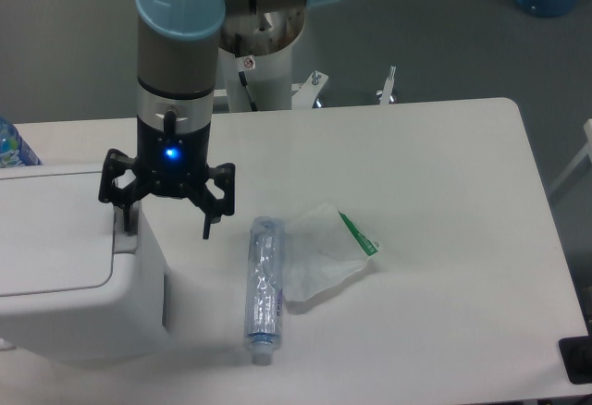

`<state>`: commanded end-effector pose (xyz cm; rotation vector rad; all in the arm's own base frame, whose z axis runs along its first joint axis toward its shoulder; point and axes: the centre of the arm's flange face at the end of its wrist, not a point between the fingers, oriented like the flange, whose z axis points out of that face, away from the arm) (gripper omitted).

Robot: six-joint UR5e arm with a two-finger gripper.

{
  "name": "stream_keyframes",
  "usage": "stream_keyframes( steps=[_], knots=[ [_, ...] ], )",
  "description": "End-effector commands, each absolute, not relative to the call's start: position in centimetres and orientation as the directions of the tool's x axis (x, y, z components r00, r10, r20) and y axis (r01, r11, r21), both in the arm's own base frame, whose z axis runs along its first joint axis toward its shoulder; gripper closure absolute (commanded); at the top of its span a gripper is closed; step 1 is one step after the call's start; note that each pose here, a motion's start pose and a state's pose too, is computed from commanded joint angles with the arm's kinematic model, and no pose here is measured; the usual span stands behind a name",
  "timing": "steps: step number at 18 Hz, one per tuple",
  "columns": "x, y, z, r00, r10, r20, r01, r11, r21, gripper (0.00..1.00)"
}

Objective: Open the trash can

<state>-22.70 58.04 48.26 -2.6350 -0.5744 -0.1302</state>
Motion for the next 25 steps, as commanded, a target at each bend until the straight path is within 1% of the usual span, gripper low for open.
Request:
stream_keyframes(
  steps=[16,18,21,23,25],
  knots=[
    [-22.8,58.1,48.2,0.909,0.375,0.181,0.416,-0.818,-0.397,0.0],
    [-22.9,58.3,49.4,0.914,0.366,0.173,0.405,-0.813,-0.419,0.0],
    [-23.5,58.5,52.6,0.921,0.359,0.15,0.385,-0.789,-0.479,0.0],
    [-24.3,58.5,54.9,0.936,0.334,0.115,0.343,-0.78,-0.523,0.0],
    [-26.7,57.2,56.3,0.937,0.34,0.082,0.327,-0.77,-0.547,0.0]
  ],
)
